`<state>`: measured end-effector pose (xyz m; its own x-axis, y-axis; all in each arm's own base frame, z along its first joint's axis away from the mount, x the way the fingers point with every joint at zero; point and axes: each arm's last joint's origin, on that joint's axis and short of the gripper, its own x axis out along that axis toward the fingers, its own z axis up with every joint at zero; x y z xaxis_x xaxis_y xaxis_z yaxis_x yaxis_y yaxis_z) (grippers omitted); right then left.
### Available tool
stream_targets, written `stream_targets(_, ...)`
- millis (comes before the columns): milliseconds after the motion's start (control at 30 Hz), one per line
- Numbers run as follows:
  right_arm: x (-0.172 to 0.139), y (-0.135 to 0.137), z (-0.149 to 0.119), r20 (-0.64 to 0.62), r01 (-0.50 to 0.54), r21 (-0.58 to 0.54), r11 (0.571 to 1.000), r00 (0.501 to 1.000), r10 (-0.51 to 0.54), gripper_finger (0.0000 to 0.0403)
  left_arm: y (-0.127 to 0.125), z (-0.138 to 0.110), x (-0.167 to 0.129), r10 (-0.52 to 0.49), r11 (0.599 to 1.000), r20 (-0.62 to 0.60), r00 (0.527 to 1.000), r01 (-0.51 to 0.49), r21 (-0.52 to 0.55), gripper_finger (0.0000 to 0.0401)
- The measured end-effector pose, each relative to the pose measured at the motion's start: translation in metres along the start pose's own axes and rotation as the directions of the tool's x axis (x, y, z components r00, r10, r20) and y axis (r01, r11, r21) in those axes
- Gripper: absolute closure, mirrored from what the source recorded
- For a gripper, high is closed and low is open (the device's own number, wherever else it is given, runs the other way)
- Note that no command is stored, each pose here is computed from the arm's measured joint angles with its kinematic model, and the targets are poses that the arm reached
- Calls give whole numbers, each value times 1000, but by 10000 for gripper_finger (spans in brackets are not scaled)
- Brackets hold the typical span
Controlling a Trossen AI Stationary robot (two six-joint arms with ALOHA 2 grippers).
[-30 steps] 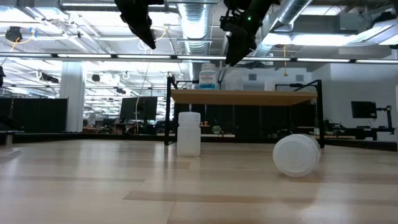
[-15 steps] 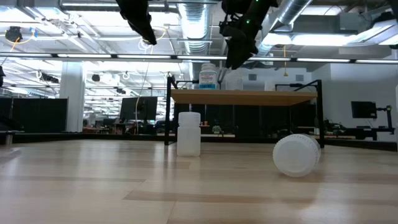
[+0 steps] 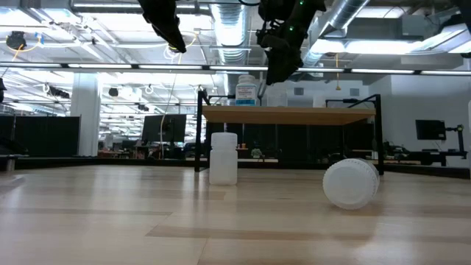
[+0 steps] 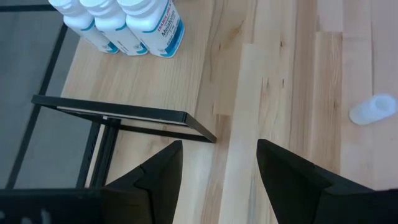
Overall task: Pick and place medicine bottles onto shelf by color
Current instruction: Adjust the transparent pill bottles on the shelf
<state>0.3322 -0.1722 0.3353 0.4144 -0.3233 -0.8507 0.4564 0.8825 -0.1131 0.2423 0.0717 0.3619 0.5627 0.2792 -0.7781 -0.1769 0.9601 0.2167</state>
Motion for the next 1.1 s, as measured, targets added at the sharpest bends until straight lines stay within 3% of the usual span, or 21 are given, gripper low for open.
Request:
stream_targets(700,13,-8,-1,-38,20,16,1000,999,-20,148,0,0,0,-1,1000,-1,1000,1,0,207)
stream_targets(1100,13,-15,-1,-28,31,27,999,999,-30,221,0,0,0,-1,1000,-1,1000,1,0,207)
